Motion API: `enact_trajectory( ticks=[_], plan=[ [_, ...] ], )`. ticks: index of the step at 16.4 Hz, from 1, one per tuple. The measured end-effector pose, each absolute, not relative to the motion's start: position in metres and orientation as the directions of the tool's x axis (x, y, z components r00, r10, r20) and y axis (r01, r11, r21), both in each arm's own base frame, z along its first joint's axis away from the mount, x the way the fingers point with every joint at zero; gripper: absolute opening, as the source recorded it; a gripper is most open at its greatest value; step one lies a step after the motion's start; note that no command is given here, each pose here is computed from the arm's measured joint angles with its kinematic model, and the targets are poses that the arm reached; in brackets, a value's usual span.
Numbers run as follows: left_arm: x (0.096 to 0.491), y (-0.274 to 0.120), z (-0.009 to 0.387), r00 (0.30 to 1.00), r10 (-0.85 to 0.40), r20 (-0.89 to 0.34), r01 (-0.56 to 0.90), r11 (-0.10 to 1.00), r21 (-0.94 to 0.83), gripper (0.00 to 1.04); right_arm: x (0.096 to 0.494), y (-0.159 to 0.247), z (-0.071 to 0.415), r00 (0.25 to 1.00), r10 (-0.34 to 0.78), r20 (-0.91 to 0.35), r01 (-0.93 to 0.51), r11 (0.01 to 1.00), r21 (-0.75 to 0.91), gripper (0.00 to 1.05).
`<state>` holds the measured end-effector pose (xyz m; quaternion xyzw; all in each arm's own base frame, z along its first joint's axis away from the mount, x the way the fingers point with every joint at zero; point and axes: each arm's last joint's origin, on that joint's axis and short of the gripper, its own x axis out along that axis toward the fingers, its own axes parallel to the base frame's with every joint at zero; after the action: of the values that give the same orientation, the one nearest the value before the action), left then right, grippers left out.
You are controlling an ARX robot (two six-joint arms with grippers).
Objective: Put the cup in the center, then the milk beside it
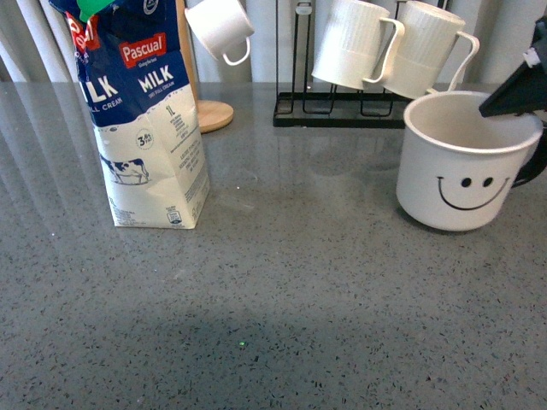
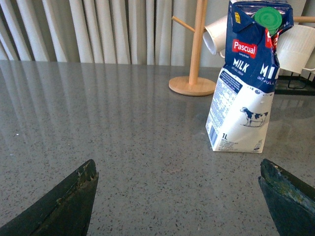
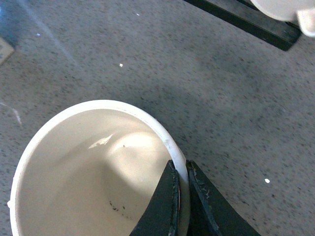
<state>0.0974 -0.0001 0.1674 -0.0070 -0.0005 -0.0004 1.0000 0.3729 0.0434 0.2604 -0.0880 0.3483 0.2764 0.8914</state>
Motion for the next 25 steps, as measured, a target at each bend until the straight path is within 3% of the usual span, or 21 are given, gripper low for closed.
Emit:
enact_trajectory(
  ticks=[5,16,21,25],
  plan=[
    [0.097,0.000,0.167,1.000,-0.001,0.001,0.001,1.000,-0.014,0.98,0.369,0.090,0.264,0.559,0.511,-0.653,-0.631,0.773,0.065,0.03],
    [0.097,0.000,0.167,1.000,-0.001,0.001,0.001,1.000,-0.014,0.98,0.373,0.096,0.249,0.528,0.492,-0.692,-0.623,0.778,0.078,0.03],
    [0.097,0.000,0.167,1.000,-0.001,0.001,0.001,1.000,-0.014,0.98,0.375,0.098,0.244,0.514,0.487,-0.706,-0.630,0.773,0.075,0.52],
    [0.097,0.000,0.167,1.000,-0.001,0.001,0.001,1.000,-0.014,0.98,0.375,0.098,0.256,0.547,0.496,-0.674,-0.631,0.774,0.058,0.93]
  ],
)
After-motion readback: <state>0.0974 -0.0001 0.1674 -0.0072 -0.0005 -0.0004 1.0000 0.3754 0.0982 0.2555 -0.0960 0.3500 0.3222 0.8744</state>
